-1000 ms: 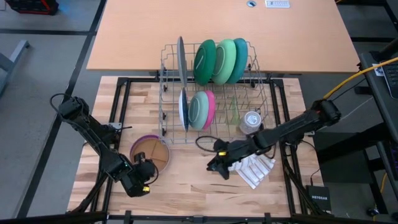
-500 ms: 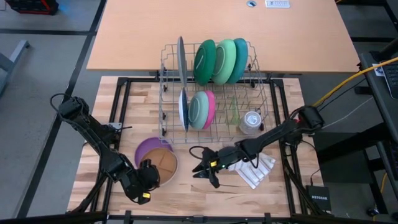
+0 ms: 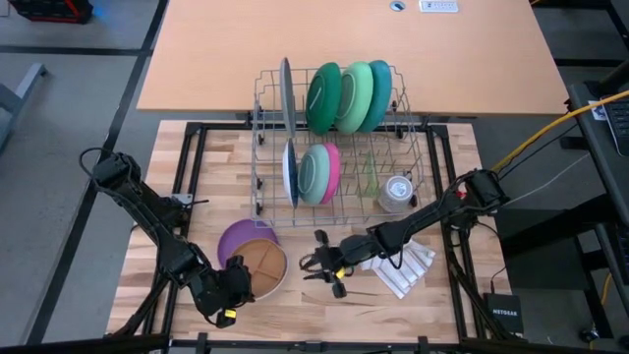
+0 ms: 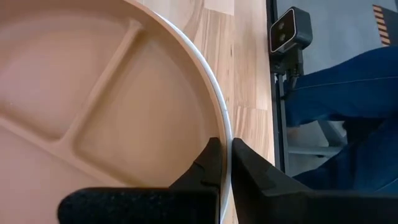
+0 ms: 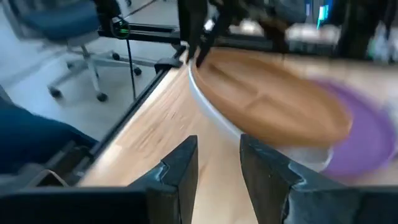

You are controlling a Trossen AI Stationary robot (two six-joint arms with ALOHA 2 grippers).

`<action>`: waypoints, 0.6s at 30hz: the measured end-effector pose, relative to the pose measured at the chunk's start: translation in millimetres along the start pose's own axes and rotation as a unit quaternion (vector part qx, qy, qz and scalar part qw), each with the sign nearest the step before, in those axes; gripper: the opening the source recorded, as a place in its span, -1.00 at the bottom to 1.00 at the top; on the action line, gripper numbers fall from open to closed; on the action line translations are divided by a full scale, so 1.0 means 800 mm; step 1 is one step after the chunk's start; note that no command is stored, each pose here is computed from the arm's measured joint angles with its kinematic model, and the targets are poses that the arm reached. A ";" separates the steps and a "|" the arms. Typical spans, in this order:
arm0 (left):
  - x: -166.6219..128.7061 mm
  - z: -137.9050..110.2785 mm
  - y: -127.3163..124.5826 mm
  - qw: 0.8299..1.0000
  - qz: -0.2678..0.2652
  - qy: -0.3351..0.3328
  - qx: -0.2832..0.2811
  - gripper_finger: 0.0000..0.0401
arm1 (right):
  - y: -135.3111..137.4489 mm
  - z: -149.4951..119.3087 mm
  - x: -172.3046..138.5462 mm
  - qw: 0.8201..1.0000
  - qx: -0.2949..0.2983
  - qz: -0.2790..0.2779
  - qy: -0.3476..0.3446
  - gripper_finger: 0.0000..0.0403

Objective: Sort dishes
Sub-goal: Put the brown plate in the dish rack

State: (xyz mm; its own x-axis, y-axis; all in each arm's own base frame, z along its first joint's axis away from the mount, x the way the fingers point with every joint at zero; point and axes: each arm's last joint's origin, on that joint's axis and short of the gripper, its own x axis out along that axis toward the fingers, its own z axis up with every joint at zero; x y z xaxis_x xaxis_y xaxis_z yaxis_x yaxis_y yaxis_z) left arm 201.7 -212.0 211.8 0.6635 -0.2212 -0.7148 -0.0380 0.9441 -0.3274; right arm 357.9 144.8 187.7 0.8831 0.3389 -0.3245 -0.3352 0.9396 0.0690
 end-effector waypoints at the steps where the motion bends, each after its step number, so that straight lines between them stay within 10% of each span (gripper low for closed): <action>1: 0.000 0.000 0.000 1.000 0.000 0.000 0.002 -0.98 | 0.000 0.002 0.000 1.000 -0.031 0.001 -0.006 -0.39; 8: 0.000 0.000 0.001 1.000 0.001 0.000 0.008 -0.97 | 0.000 0.024 0.029 0.988 -0.155 -0.010 -0.005 -0.39; 18: 0.000 -0.001 0.002 1.000 0.006 0.004 0.012 -0.98 | -0.029 0.045 0.082 0.978 -0.146 -0.023 0.147 -0.39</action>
State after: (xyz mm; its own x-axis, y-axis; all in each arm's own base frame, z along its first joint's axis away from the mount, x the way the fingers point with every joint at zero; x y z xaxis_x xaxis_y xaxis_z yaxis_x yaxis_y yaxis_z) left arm 201.3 -211.0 210.9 0.6566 -0.2124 -0.7237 -0.0275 0.9522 -0.3044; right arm 435.4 147.0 198.7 0.7813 0.2281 -0.5809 -0.4145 0.8855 -0.2098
